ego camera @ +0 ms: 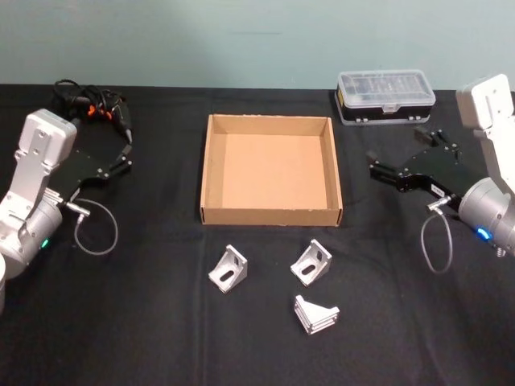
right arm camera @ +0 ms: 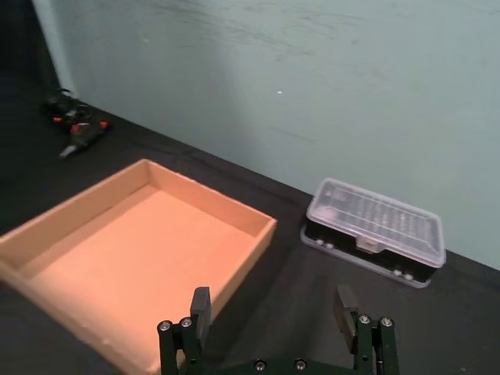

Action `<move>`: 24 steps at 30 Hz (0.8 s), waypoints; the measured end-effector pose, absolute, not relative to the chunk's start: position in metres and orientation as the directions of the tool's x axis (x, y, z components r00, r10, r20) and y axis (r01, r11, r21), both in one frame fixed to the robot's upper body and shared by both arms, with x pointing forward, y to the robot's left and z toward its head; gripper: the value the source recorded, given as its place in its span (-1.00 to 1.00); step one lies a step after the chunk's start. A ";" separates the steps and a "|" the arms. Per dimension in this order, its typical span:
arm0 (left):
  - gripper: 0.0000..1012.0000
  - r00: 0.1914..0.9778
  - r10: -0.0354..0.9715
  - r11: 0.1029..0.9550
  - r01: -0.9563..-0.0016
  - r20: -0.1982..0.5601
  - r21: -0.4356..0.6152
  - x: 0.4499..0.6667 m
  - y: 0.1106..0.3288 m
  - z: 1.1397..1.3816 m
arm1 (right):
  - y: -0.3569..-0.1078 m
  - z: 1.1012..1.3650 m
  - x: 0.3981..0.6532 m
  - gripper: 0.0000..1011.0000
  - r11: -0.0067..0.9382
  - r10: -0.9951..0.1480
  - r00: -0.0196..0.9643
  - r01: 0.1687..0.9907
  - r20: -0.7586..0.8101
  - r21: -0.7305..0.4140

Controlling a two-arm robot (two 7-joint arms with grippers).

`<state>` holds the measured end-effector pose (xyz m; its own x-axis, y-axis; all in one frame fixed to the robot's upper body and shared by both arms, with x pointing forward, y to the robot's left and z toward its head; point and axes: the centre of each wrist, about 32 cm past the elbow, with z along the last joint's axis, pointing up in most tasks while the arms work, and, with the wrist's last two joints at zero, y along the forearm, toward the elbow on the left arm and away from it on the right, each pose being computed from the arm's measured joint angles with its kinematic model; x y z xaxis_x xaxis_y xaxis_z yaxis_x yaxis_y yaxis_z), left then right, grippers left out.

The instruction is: Use one hand to pick up the angle iron from the table and place it into the box.

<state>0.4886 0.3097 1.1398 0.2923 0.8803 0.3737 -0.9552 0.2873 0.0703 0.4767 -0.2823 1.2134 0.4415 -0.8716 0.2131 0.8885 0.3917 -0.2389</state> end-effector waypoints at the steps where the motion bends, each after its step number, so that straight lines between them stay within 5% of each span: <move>1: 0.98 0.292 0.880 0.287 -0.955 0.374 0.070 0.489 0.310 1.140 | -0.282 1.215 0.475 0.99 0.398 -0.869 0.448 0.885 0.209 -0.242; 24: 0.98 0.292 0.880 0.287 -0.955 0.374 0.070 0.489 0.310 1.140 | -0.260 1.257 0.439 0.99 0.578 -0.747 0.661 0.701 0.073 -0.418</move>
<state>0.4886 0.3097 1.1398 0.2923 0.8803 0.3737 -0.9552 0.2873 0.0703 0.4394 -0.2597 1.2569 0.6606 -0.7471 0.0735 0.7006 0.5784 -0.4178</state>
